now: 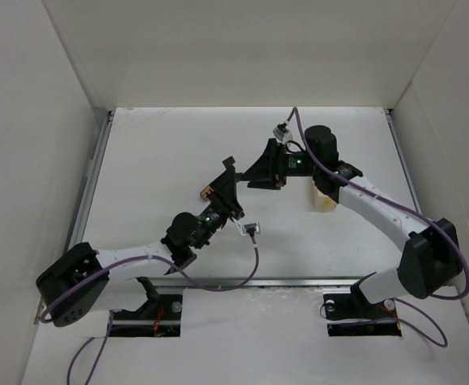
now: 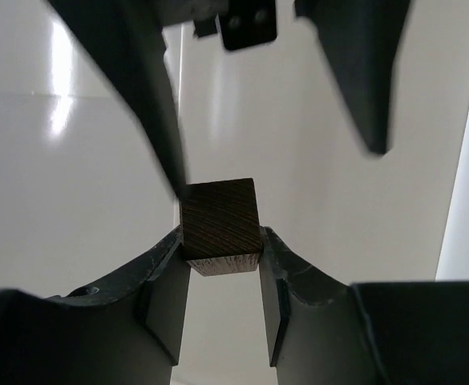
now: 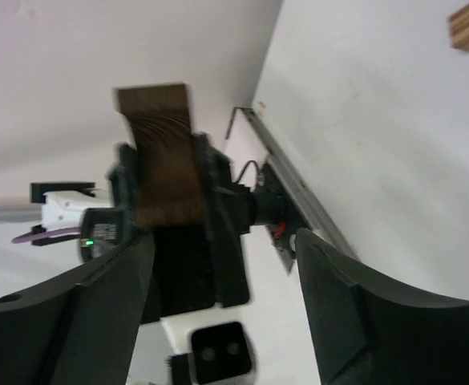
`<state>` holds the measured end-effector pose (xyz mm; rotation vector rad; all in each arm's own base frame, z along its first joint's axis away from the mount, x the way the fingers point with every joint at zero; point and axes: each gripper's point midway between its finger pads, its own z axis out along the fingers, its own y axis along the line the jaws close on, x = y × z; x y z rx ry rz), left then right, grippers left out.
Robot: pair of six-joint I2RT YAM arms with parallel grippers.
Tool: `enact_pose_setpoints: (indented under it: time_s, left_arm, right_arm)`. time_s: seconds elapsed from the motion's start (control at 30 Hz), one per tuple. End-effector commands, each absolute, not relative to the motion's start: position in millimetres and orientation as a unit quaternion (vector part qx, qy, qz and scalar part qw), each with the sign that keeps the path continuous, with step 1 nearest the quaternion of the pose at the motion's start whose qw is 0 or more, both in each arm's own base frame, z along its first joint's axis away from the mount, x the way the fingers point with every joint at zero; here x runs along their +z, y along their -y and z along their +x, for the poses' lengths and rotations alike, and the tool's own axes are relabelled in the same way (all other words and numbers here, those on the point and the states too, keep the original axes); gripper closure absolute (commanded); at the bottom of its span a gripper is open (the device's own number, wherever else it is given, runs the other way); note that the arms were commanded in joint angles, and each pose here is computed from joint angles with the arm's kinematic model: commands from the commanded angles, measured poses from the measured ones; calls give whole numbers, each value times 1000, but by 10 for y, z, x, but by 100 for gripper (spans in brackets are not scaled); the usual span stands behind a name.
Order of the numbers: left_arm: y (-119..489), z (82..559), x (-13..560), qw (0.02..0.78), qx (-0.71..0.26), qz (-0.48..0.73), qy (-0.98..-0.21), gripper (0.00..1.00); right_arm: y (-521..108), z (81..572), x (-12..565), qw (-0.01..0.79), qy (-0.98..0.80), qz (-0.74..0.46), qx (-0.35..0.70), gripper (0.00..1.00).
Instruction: Build the wood block tower
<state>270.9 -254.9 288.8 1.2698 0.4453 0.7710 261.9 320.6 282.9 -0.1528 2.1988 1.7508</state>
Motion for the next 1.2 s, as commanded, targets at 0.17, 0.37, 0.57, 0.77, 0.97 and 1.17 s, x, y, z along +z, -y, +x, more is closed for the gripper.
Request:
enact_pose_setpoints:
  time_s: [0.17,0.37,0.57,0.77,0.97,1.17]
  left_arm:
    - [2324,2787,2651,632,271,633,-356,100]
    - [2458,2653,2141,538,160,711,-423,100]
    - [2477,2301,1612,356,45,803,-475,100]
    - [2816,2127,1400,218,-71,799,-556,100]
    - [3146,2316,1179,214,-89,735,-637,100]
    - [2940,2530,664,169,-2,722,-670,100]
  right_arm:
    - [-2774,2933,2707,254,-833,-10,492,14]
    - [-2526,3088,2701,283,-845,28,452,13]
    - [-2175,3149,2799,327,-850,69,407,13]
    - [-1950,3152,2843,357,-850,89,378,12]
    - [-1797,3087,2857,374,-853,97,352,12]
    - [-1668,3061,2836,383,-857,107,328,12]
